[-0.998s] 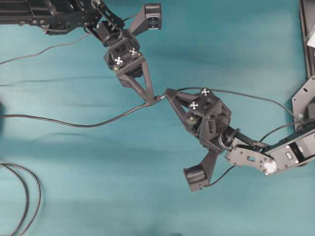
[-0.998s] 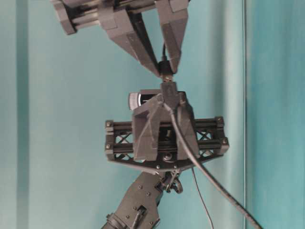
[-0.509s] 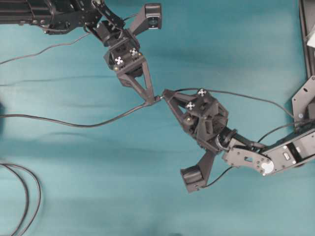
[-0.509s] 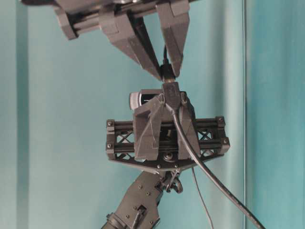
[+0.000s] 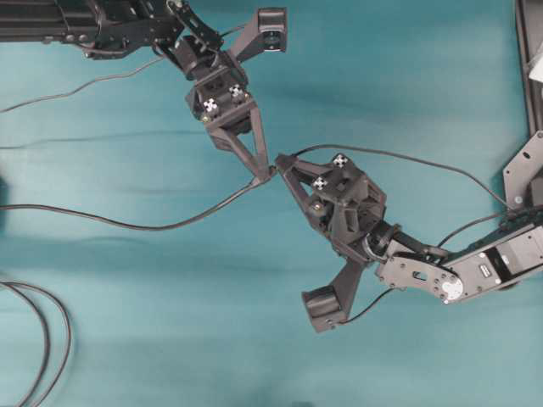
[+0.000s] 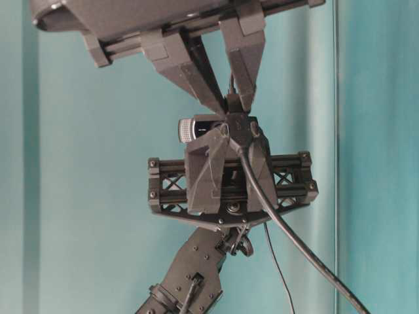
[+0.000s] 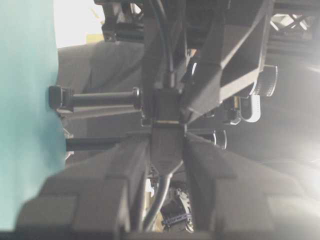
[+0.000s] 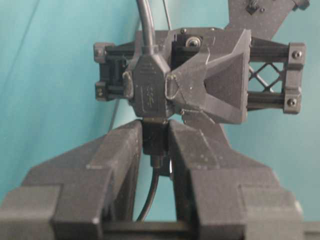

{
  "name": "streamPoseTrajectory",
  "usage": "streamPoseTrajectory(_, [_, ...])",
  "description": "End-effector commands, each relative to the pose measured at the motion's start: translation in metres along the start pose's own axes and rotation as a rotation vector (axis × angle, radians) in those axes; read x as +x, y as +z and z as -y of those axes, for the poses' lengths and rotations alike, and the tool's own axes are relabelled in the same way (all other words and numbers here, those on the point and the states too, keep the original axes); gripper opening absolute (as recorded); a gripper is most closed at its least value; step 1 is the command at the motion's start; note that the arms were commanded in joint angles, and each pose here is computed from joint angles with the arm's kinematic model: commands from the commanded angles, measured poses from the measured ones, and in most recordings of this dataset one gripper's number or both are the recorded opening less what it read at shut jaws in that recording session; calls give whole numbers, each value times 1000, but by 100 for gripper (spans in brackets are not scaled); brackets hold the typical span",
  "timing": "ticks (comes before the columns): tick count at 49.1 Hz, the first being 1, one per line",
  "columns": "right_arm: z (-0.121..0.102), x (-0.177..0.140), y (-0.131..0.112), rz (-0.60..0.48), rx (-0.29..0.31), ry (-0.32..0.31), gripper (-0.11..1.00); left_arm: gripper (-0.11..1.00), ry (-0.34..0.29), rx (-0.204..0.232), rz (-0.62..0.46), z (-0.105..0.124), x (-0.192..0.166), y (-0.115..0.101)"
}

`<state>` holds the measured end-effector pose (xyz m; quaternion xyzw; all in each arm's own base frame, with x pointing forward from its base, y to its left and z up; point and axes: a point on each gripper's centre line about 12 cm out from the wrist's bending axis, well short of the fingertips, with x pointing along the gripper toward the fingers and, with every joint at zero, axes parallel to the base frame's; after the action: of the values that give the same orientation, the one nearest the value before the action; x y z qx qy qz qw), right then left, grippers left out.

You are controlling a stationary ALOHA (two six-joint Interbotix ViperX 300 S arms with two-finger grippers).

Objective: Insert the USB using both arms.
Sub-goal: 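Push the right gripper's male plug into the left gripper's socket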

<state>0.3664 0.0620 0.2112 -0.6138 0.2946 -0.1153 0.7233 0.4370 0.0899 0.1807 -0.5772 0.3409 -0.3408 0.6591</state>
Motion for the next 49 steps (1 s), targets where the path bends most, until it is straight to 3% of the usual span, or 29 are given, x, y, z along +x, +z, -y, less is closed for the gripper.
streamPoseTrajectory(1, [16, -8, 21, 77, 39, -16, 20, 25, 0, 40, 40, 12, -12, 12])
streamPoseTrajectory(26, [11, -7, 13, 31, 20, -30, 20, 25, 3, 42, 48, 15, -16, 12])
streamPoseTrajectory(37, [11, -8, 14, 40, 64, -6, 20, 25, -2, 39, 37, 20, -13, 11])
streamPoseTrajectory(41, [15, -9, 13, 57, 109, 18, 20, 25, -5, 33, 29, 21, -10, 10])
streamPoseTrajectory(49, [29, -8, 6, 53, 166, 7, 20, 25, -10, 29, 12, 22, -4, 7])
